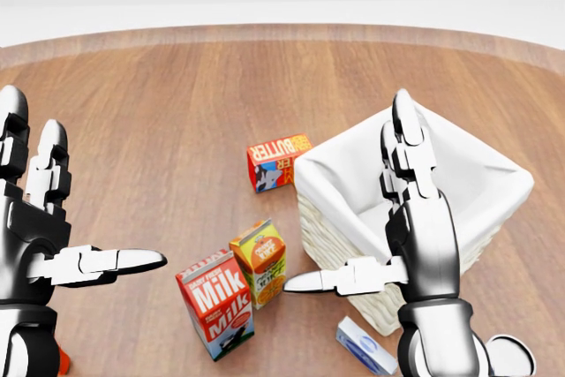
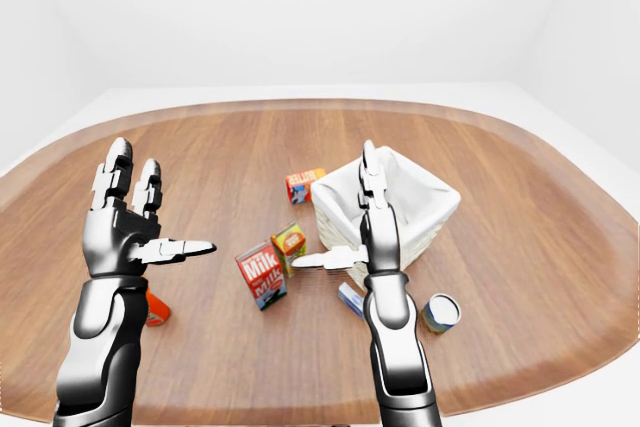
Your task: Pick up the orange juice, and put it in the basket.
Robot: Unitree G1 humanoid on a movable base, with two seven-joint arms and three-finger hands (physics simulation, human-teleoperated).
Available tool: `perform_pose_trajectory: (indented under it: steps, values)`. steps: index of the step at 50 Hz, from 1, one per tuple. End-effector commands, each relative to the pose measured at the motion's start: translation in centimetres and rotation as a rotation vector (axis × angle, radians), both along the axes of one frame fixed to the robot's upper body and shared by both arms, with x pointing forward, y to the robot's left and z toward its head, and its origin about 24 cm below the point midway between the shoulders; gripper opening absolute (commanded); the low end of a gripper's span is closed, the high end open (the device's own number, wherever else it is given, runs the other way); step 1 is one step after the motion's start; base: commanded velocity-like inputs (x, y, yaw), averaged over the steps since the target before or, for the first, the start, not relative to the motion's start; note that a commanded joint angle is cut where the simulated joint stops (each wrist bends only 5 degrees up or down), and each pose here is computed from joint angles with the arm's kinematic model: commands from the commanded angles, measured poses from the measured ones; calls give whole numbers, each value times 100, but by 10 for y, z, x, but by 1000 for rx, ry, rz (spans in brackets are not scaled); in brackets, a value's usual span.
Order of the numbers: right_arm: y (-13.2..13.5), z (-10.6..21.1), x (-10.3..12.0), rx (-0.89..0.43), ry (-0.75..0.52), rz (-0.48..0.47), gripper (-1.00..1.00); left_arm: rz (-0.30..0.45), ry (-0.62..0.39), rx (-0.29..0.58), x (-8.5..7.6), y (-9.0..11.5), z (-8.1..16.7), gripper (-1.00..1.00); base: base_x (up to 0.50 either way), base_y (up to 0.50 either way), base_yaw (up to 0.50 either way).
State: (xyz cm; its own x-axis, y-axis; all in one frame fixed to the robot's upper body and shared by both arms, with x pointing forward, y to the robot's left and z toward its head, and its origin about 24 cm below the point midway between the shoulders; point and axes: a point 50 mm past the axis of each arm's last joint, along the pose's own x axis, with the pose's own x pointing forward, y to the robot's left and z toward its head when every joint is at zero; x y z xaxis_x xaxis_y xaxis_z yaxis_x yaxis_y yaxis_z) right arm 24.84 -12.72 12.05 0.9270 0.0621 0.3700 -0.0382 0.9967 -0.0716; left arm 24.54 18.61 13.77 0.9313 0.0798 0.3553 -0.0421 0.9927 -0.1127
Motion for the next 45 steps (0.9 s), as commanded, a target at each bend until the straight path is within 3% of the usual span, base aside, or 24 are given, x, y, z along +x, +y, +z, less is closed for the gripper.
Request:
perform_pose_trajectory:
  steps: [1, 26, 40, 45]
  values:
    - [1, -1, 0, -7, 1, 2, 100, 0, 1, 0, 0, 0, 0, 100, 50, 14, 0]
    - [1, -2, -1, -34, 4, -15, 100, 0, 1, 0, 1, 0, 0, 100, 44, 35, 0]
    - [0, -4, -3, -19, 6, 3, 100, 0, 1, -1, 1, 0, 0, 100, 6, 50, 0]
    - [-5, -6, 2, -15, 18, -16, 100, 0, 1, 0, 1, 0, 0, 100, 0, 2, 0]
